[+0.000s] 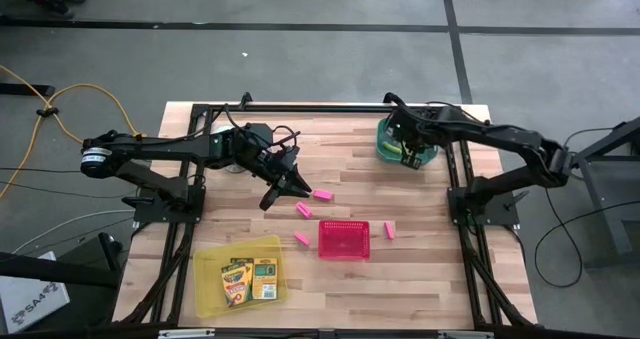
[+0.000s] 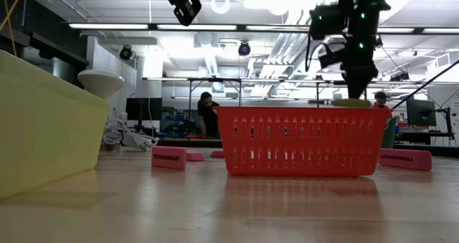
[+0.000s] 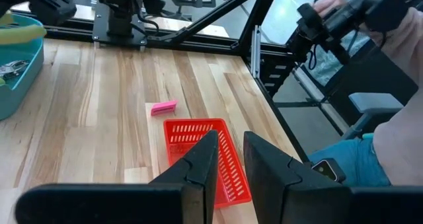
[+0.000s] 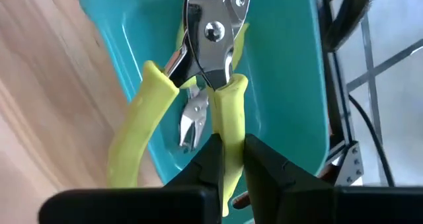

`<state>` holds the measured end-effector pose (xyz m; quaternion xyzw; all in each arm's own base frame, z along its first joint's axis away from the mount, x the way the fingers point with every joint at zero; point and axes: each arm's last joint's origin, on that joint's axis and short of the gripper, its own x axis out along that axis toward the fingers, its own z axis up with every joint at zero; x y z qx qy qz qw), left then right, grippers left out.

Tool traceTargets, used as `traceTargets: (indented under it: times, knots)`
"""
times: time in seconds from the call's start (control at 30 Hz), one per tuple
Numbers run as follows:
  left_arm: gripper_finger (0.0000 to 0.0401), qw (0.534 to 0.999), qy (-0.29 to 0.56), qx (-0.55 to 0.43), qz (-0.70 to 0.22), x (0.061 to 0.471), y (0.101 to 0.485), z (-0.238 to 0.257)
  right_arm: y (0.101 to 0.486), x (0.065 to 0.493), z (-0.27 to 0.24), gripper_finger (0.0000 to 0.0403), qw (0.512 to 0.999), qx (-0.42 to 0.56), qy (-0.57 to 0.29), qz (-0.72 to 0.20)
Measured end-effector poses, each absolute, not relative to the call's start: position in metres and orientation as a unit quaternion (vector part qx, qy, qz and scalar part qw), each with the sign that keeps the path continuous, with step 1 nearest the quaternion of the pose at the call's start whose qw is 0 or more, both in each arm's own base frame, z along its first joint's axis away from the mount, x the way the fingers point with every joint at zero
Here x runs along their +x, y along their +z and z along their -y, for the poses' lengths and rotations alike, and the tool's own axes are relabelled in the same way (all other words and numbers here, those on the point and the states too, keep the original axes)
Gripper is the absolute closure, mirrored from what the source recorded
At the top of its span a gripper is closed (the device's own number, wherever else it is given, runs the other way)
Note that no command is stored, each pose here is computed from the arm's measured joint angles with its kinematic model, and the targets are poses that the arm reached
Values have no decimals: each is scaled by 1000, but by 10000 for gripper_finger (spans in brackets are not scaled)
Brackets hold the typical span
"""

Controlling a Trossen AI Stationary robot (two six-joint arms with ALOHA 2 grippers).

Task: Pick & Place School Supplies
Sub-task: Put the bright green hole punch into the green bin

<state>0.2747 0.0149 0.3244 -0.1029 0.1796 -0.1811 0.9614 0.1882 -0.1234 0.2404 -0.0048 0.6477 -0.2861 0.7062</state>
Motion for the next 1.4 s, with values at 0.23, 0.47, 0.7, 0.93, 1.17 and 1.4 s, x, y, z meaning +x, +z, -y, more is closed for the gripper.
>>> traceTargets:
  times: [0.23,0.47,0.7,0.93,1.17,1.4]
  knots:
    - [333,961,-181,-103,-180,275,324,-15,205,176,130,370,700,-15,-277,-659]
    - [333,962,-181,-102,-179,275,325,-15,179,168,141,370,718,-29,-281,-636]
    - [333,962,-181,-102,-177,275,325,-15,169,160,149,370,729,-12,-299,-616]
    - [333,962,-181,-102,-177,275,325,-15,170,161,152,370,733,-16,-311,-605]
    - [333,962,-181,-102,-177,275,325,-15,171,162,153,370,737,-17,-313,-600]
    - [333,962,-181,-102,-177,275,325,-15,171,162,153,370,736,-15,-314,-599]
